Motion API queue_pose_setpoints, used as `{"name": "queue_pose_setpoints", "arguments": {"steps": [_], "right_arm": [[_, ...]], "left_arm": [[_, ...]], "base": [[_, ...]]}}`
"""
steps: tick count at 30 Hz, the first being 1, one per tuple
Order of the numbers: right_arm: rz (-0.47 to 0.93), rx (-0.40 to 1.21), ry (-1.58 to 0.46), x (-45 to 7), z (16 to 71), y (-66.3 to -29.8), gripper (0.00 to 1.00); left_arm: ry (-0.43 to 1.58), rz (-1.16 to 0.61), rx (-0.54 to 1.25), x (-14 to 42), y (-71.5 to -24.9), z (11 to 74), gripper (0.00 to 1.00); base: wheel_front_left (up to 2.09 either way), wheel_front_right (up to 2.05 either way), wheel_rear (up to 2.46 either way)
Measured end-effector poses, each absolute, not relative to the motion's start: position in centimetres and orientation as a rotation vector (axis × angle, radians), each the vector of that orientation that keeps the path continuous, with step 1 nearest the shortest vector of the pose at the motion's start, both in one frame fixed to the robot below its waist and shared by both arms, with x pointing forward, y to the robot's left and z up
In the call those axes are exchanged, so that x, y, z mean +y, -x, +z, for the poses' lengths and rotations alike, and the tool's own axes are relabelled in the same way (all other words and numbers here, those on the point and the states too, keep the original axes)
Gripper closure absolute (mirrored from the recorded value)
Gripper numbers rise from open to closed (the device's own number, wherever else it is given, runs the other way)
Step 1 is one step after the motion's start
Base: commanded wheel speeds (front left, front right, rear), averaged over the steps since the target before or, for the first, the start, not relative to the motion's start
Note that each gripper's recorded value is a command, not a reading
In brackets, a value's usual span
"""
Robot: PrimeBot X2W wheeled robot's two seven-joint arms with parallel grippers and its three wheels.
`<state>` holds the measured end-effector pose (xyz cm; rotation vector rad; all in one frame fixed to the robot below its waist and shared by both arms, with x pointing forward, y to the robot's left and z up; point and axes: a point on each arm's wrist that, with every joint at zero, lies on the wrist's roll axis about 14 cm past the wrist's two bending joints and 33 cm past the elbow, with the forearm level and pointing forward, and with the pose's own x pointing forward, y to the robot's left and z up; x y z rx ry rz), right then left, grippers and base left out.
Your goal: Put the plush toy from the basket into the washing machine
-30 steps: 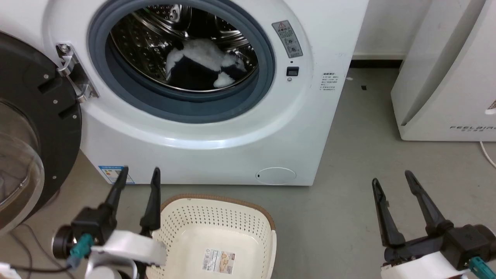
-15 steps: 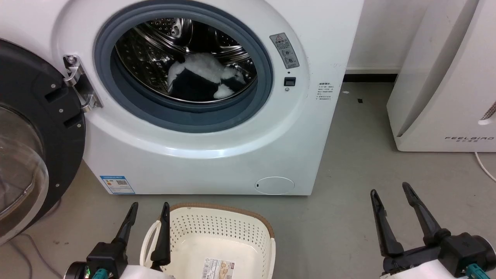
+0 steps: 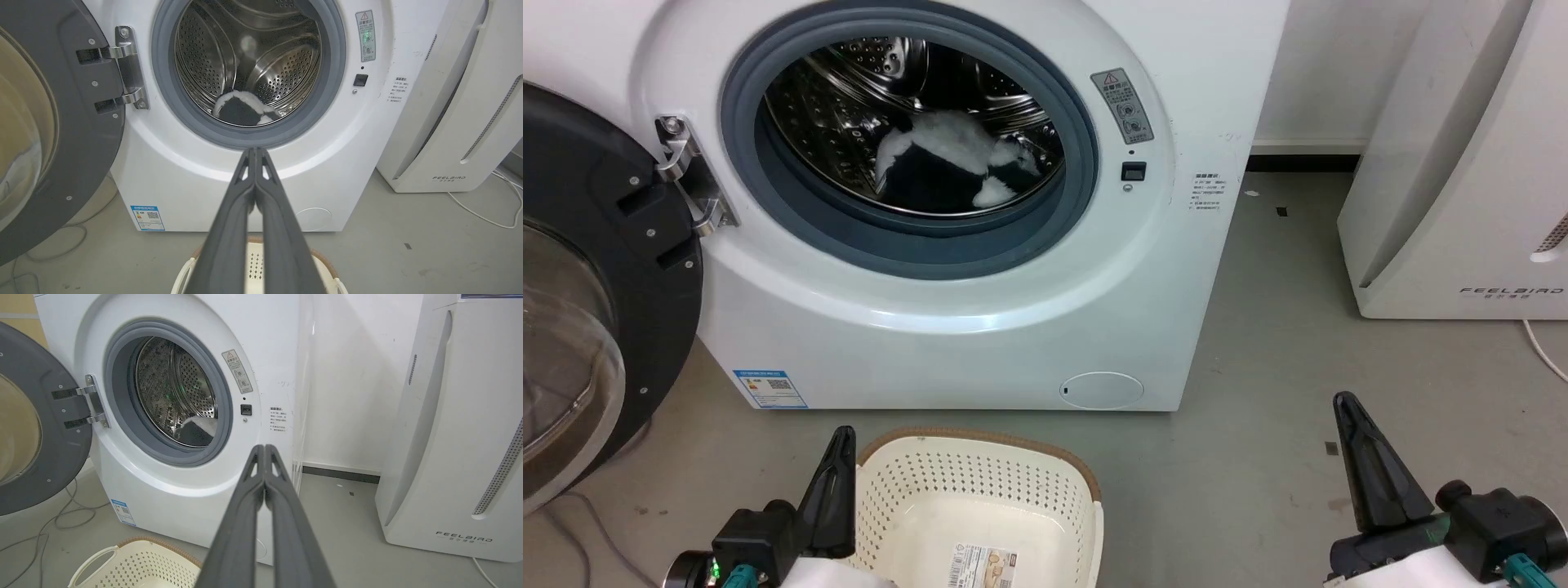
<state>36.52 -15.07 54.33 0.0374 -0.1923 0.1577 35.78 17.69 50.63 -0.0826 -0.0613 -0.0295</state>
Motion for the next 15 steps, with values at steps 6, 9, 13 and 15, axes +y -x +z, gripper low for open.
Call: {"name": "queue_pose_setpoints", "arguments": {"steps": [6, 9, 13, 15], "right_arm": [[0.157, -0.179, -0.035, -15.1, 54.18, -36.52, 1.0], [0.156, -0.176, -0.034, -15.13, 54.17, -36.51, 1.0], [0.155, -0.168, -0.033, -15.15, 54.08, -36.51, 1.0], [0.155, -0.168, -0.032, -15.17, 54.09, -36.51, 1.0]], "left_arm": [[0.074, -0.027, -0.057, 17.73, -35.82, 50.63, 1.0], [0.072, -0.027, -0.052, 17.7, -35.84, 50.63, 1.0], [0.066, -0.03, -0.049, 17.64, -35.87, 50.65, 1.0], [0.066, -0.03, -0.049, 17.64, -35.89, 50.68, 1.0]], "base": [[0.0, 0.0, 0.0], [0.0, 0.0, 0.0], [0.0, 0.0, 0.0], [0.0, 0.0, 0.0]]}}
